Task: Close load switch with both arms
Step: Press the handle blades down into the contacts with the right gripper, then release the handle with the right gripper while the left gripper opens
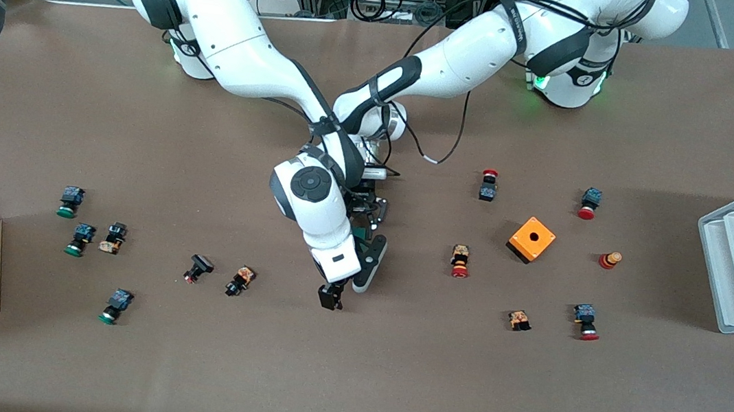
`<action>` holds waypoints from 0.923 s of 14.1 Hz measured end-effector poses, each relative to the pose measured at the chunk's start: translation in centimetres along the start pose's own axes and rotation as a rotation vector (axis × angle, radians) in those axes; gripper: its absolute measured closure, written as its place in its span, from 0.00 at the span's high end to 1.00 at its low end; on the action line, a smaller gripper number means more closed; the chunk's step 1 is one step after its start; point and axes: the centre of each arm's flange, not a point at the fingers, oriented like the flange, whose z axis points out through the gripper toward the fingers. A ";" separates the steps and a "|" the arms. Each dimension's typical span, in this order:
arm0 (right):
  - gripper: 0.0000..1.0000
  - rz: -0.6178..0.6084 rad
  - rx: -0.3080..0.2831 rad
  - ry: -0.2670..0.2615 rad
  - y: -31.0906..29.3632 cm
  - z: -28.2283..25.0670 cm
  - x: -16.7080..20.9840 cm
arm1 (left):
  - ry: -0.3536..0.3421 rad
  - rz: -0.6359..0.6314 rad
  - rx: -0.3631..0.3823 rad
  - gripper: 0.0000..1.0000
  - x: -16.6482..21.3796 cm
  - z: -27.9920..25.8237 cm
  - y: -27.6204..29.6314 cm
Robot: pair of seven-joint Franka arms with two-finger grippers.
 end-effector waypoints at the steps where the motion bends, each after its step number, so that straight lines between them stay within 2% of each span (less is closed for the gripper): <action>1: 1.00 0.015 0.004 0.010 0.2 -0.5 0.3 | 0.000 0.000 0.000 0.61 0.0 0.0 0.0; 5: 1.00 0.038 0.024 0.007 1.0 -3.4 1.3 | 0.000 0.000 0.000 0.61 0.0 0.0 0.0; 9: 1.00 0.112 0.086 -0.002 1.9 -7.7 2.0 | 0.000 0.000 0.000 0.61 0.0 0.0 0.0; 12: 1.00 0.211 0.109 -0.022 3.1 -11.6 2.2 | 0.001 0.000 0.000 0.62 0.0 0.0 0.0; 13: 1.00 0.250 0.112 -0.026 3.8 -13.0 2.1 | 0.002 0.000 0.001 0.65 0.0 0.1 0.0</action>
